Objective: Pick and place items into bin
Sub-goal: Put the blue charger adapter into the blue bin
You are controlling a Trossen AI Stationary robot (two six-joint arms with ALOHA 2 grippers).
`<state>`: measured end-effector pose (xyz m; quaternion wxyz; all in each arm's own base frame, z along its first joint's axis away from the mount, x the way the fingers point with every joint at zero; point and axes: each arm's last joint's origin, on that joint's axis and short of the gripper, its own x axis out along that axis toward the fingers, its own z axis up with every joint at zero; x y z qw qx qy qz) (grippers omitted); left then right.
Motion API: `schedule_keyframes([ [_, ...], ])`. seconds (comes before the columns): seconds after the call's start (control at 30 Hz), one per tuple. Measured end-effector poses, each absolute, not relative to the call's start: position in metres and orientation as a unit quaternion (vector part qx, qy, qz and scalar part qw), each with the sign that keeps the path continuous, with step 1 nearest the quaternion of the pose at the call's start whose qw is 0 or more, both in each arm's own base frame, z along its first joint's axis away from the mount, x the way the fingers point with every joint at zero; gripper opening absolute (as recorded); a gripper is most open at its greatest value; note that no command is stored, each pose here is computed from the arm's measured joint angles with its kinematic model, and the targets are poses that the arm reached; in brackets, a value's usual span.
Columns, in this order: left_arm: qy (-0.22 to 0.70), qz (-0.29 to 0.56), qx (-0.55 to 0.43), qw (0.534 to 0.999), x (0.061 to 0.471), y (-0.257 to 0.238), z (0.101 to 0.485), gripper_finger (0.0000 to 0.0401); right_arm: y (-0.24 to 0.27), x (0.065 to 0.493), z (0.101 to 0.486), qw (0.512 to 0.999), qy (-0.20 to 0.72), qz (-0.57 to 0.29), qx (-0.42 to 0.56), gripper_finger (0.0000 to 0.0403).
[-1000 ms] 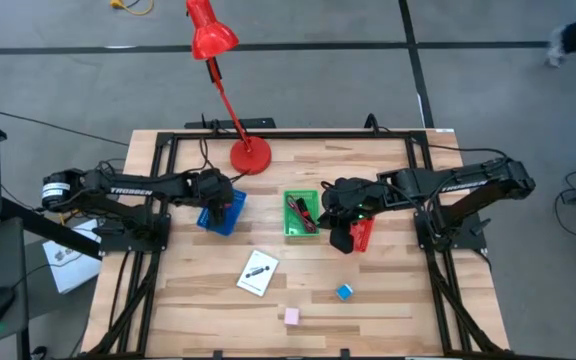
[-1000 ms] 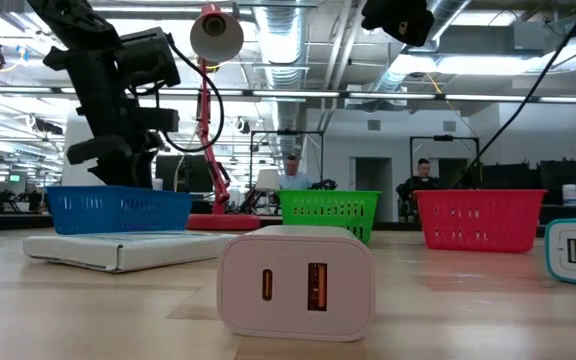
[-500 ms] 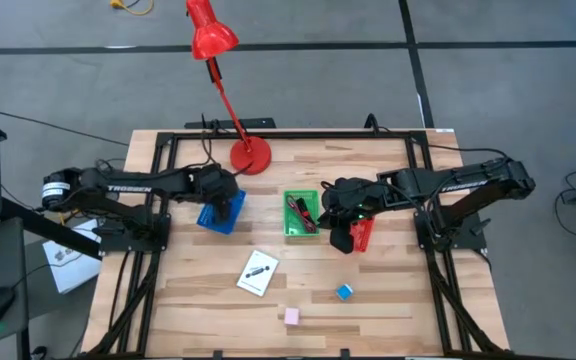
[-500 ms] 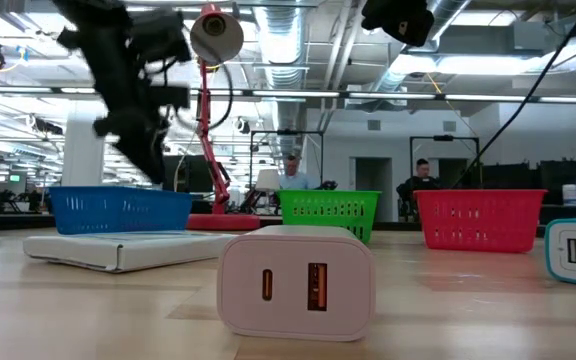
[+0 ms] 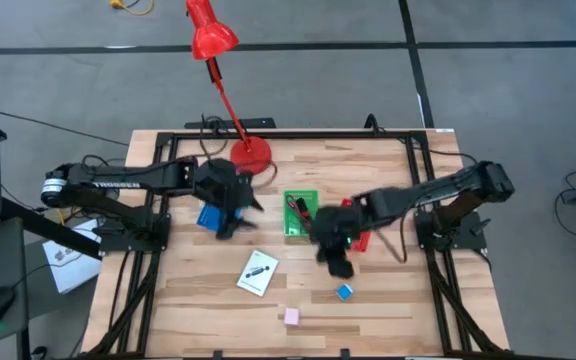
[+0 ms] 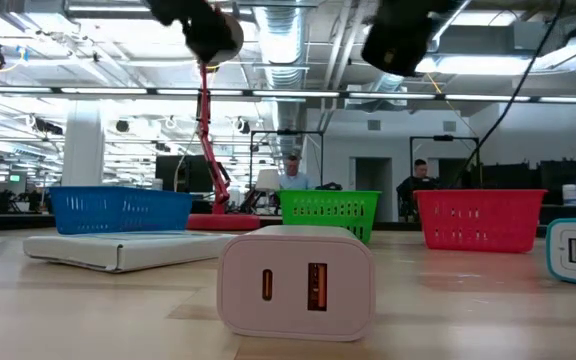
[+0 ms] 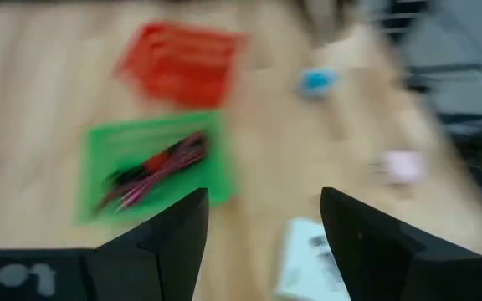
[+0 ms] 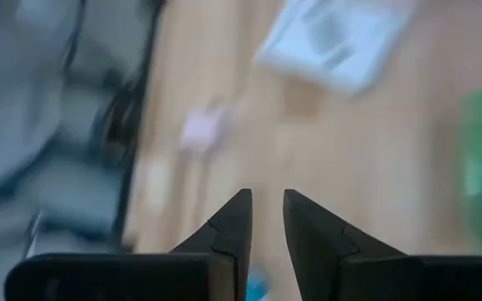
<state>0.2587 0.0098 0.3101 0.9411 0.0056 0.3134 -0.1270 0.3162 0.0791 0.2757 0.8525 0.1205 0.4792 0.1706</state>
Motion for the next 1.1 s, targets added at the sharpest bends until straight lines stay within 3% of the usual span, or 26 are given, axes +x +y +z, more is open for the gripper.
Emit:
schedule_keyframes([
  [0.1,0.294,-0.184,0.044,0.937,0.260,-0.011,0.312,0.0220,0.099,0.316,0.265,0.830,0.502,0.213,0.113,0.0066],
  [0.27,0.274,-0.227,0.124,0.926,0.258,-0.044,0.313,0.0220,0.119,0.306,0.261,0.807,0.538,0.207,0.129,0.0066],
  [0.53,0.291,-0.132,0.187,0.929,0.255,-0.060,0.312,0.0219,0.144,0.299,0.253,0.778,0.571,0.196,0.173,0.0066],
  [0.8,0.305,-0.123,0.178,0.927,0.253,-0.059,0.310,0.0219,0.148,0.305,0.226,0.738,0.626,0.165,0.191,0.0069],
  [1.1,0.330,-0.112,0.180,0.920,0.250,-0.058,0.306,0.0219,0.165,0.308,0.184,0.689,0.686,0.162,0.170,0.0116],
])
